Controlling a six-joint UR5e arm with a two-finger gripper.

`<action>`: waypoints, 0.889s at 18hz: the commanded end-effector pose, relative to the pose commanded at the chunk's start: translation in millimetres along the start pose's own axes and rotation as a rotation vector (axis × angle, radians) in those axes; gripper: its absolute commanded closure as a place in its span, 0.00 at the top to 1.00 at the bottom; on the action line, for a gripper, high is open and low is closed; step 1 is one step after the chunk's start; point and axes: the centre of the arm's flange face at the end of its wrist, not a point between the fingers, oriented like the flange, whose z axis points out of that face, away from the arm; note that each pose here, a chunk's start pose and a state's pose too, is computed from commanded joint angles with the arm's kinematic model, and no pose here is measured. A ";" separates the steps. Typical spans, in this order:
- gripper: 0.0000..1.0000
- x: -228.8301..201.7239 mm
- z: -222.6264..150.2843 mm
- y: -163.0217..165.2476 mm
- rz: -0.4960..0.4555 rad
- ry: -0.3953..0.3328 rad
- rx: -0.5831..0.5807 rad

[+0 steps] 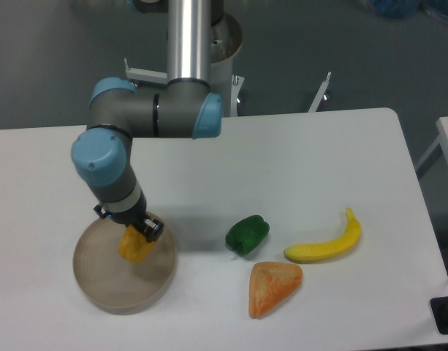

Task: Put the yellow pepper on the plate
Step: 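Lower the yellow pepper onto the plate and open the gripper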

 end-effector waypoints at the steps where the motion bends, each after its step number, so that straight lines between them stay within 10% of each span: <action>1: 0.38 1.0 1.1 -0.6 0.002 0.001 -0.001; 16: 0.38 10.6 12.8 -3.0 0.020 0.010 -0.016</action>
